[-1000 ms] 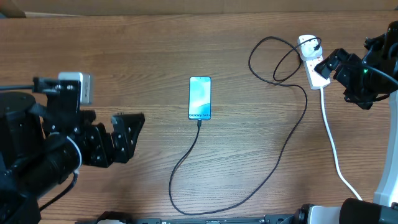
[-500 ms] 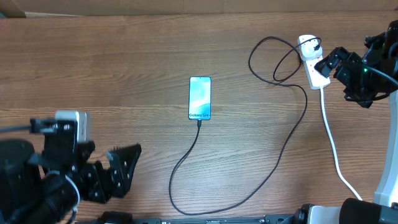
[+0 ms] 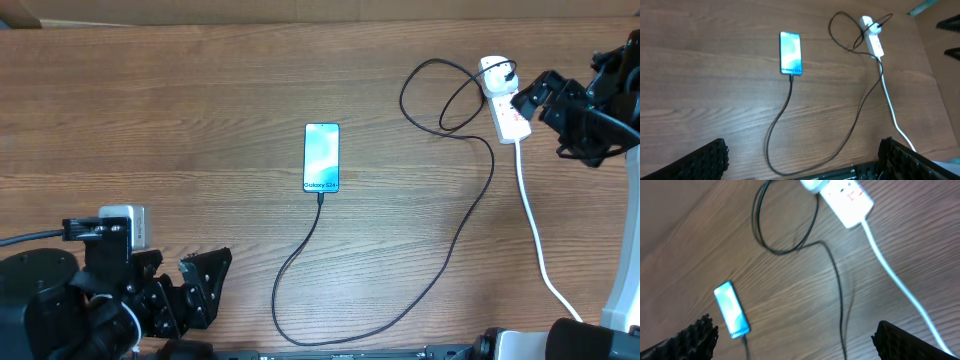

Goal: Plug charger to phone and switch on socket
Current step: 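Move the right gripper over the white power strip's switch beside the charger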

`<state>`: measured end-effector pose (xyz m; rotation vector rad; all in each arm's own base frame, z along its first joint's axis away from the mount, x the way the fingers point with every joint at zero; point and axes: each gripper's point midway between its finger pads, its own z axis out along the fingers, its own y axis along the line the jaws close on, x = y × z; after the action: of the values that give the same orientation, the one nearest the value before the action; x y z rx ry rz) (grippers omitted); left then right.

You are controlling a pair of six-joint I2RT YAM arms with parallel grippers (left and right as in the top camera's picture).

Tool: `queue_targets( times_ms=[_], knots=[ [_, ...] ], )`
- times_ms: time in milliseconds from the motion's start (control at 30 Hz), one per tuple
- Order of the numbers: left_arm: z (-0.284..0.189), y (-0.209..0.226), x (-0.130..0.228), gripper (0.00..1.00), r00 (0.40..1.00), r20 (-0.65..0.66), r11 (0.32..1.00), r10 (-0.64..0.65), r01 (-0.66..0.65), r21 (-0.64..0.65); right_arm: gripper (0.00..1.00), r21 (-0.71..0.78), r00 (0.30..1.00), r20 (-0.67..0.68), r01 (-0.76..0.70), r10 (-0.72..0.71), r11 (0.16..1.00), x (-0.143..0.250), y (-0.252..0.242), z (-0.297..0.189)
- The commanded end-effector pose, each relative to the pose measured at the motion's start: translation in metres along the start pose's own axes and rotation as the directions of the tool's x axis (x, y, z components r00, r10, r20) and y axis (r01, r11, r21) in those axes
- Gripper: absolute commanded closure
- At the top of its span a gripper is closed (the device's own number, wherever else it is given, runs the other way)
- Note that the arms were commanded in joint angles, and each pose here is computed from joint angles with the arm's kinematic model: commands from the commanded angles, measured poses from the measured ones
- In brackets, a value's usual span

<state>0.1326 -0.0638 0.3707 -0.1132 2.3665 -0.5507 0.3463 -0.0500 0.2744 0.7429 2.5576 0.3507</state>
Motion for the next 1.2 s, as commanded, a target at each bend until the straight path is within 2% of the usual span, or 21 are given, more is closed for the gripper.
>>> queue_targets(
  times_ms=[0,133,433,600,733,1000,1167],
  knots=[
    [0.010,0.015,-0.001,0.00,0.998,0.004,0.996,-0.059,0.059,-0.071,0.00,0.054,0.996,0.086,0.019,-0.023,0.998,-0.014,-0.005,-0.014],
    [0.019,0.023,-0.004,0.00,0.996,0.012,0.990,-0.093,0.094,-0.103,0.00,0.084,0.992,0.123,0.019,-0.029,0.996,-0.022,-0.010,-0.015],
    [0.032,0.045,-0.010,0.00,0.995,0.024,0.971,-0.095,0.098,-0.216,0.00,0.037,0.964,0.260,0.045,-0.054,0.998,-0.056,0.004,-0.020],
    [0.035,0.046,-0.011,0.00,0.995,0.016,0.970,-0.098,0.099,-0.223,0.00,0.152,0.946,0.320,0.010,-0.059,0.988,-0.079,-0.015,-0.012],
    [0.035,0.046,-0.011,0.00,0.995,0.015,0.970,-0.099,0.100,-0.223,0.00,0.241,0.936,0.345,-0.021,-0.065,0.970,-0.099,-0.031,0.010],
    [0.035,0.047,-0.009,0.00,0.995,0.003,0.968,-0.102,0.100,-0.229,0.00,0.376,0.952,0.299,-0.054,-0.066,0.925,-0.123,-0.065,0.085],
    [0.035,0.047,-0.009,0.00,0.995,0.003,0.968,-0.102,0.100,-0.229,0.00,0.402,0.948,0.311,-0.060,-0.075,0.914,-0.137,-0.074,0.118]
  ],
)
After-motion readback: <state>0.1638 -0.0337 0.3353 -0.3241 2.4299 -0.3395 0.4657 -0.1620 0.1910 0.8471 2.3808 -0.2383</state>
